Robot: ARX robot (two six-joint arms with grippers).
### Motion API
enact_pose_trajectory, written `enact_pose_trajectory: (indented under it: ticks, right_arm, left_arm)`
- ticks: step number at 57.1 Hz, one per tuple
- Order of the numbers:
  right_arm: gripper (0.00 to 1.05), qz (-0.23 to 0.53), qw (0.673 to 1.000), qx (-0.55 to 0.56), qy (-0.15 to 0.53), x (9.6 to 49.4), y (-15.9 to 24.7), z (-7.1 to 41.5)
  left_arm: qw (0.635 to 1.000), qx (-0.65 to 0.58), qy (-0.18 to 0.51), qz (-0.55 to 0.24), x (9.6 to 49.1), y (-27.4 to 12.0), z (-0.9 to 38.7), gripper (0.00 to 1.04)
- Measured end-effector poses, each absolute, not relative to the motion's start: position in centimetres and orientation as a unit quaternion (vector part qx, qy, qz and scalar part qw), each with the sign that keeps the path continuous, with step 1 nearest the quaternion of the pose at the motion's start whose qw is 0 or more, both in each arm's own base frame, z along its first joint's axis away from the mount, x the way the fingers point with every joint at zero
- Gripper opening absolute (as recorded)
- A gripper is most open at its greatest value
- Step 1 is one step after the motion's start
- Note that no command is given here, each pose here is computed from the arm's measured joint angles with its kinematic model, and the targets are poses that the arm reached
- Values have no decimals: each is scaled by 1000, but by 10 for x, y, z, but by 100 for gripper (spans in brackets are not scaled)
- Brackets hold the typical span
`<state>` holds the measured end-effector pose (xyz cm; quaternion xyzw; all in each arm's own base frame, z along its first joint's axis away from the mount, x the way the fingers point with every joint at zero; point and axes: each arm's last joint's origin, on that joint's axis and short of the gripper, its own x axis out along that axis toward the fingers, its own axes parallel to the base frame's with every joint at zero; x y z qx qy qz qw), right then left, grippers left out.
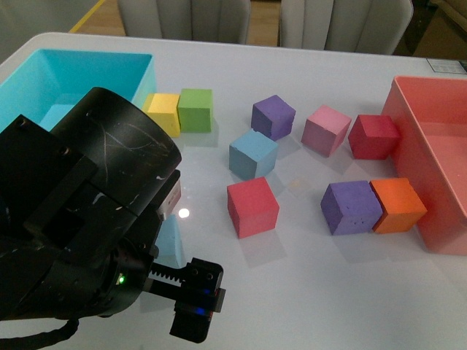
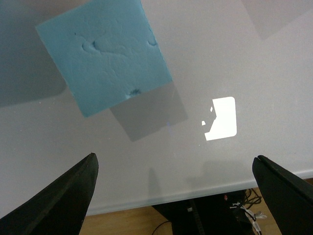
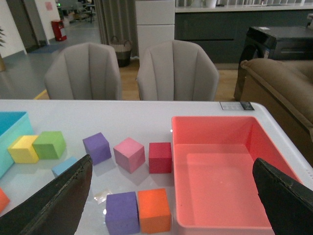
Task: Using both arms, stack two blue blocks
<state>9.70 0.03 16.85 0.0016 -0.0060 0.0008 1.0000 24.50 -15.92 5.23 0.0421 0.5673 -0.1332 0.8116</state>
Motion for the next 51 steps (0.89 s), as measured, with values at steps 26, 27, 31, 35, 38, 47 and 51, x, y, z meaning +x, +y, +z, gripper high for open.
enact_pose_trajectory:
  ticks: [26,27,31,35,38,47,51]
  right_arm:
    - [96,1,1000,1,-6,97,0,169]
    - [96,1,1000,1,-6,97,0,169]
    - [96,1,1000,1,-6,97,0,169]
    - [96,1,1000,1,-6,97,0,169]
    - [96,1,1000,1,-6,97,0,169]
    - [96,1,1000,1,-6,97,0,169]
    - [96,1,1000,2,-6,97,0,169]
  left_arm:
    - [813,40,575,-81,288,-160,48,96]
    - [813,40,575,-77,290,-160,48,96]
    - [815,41,574,-69,297,-160,48,96]
    - [815,41,575,-64,302,-160,48,96]
    - [815,42,575,-62,305,-160,47,96]
    - [810,46,582,-56,311,-163,40,96]
    - [807,47,586,-53,311,-163,36,96]
